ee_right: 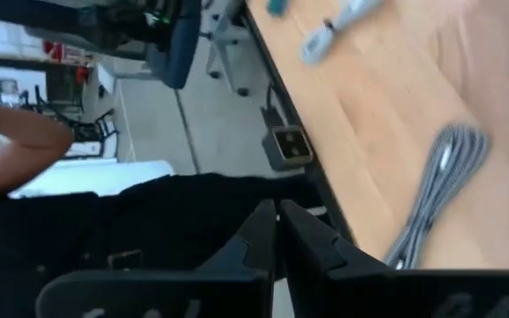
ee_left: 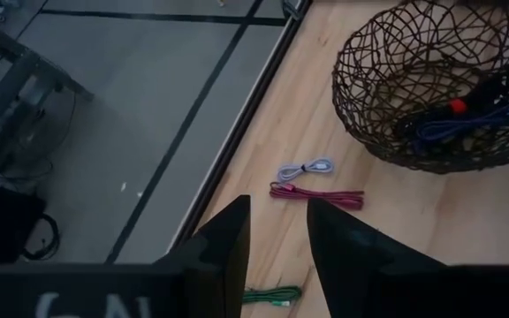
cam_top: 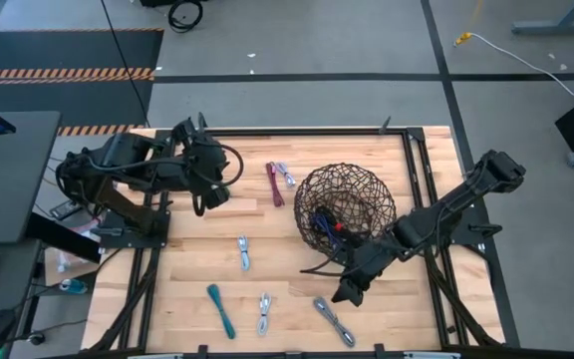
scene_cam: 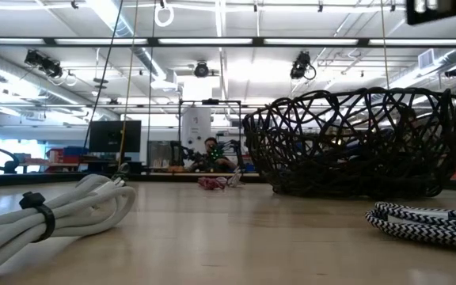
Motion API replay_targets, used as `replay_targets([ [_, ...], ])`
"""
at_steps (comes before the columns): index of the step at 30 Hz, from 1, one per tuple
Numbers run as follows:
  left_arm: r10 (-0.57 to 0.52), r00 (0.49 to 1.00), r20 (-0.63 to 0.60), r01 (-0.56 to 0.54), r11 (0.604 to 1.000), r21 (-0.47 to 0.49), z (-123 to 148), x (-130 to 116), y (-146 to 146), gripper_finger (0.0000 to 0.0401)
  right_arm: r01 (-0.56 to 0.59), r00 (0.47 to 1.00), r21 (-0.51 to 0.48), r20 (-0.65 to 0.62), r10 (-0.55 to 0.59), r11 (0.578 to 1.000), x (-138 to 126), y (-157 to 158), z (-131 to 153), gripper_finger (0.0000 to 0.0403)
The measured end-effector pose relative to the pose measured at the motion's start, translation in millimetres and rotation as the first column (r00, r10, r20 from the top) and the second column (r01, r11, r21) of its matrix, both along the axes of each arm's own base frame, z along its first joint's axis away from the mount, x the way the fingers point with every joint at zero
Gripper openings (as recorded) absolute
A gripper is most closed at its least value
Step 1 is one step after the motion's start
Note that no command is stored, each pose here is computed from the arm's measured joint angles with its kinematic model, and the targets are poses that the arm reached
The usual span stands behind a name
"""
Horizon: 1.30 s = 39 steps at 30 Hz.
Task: Pick and place USB-C Cables
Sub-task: Put the green charger cable into the black wire basket
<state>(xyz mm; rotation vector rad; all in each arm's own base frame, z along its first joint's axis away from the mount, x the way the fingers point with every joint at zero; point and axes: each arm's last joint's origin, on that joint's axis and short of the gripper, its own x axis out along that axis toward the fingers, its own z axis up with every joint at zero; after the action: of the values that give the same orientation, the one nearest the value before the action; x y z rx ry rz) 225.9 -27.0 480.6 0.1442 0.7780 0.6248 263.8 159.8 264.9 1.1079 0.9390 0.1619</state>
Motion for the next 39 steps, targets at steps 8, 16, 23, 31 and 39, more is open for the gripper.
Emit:
replay_targets([
  [8, 0.015, 1.0, 0.022, -0.015, 1.0, -0.015, 0, 1, 0, 0.0121, -0.019, 0.995, 0.017, -0.099, 0.02, 1.0, -14, 10, -15, 0.0057],
  [16, 0.016, 0.999, 0.045, -0.015, 1.0, -0.02, 2, 3, 0, 0.0121, -0.009, 0.98, 0.039, -0.198, 0.017, 0.999, -27, 23, -20, 0.0125],
  [23, 0.015, 0.999, 0.045, -0.014, 1.0, -0.02, 2, 3, 0, 0.0121, -0.023, 0.981, 0.063, -0.19, 0.035, 0.998, -35, 36, -18, 0.0138],
  [31, 0.056, 0.998, 0.042, -0.056, 0.998, -0.014, 1, 7, 10, 0.0121, -0.064, 0.996, -0.023, 0.066, 0.066, 0.998, -8, 2, -3, 0.0135],
  [39, -0.017, 0.988, -0.151, 0.006, 0.997, -0.071, -20, 33, 32, 0.0121, -0.149, 0.97, -0.077, 0.182, 0.161, 0.986, 11, -59, 9, 0.0135],
])
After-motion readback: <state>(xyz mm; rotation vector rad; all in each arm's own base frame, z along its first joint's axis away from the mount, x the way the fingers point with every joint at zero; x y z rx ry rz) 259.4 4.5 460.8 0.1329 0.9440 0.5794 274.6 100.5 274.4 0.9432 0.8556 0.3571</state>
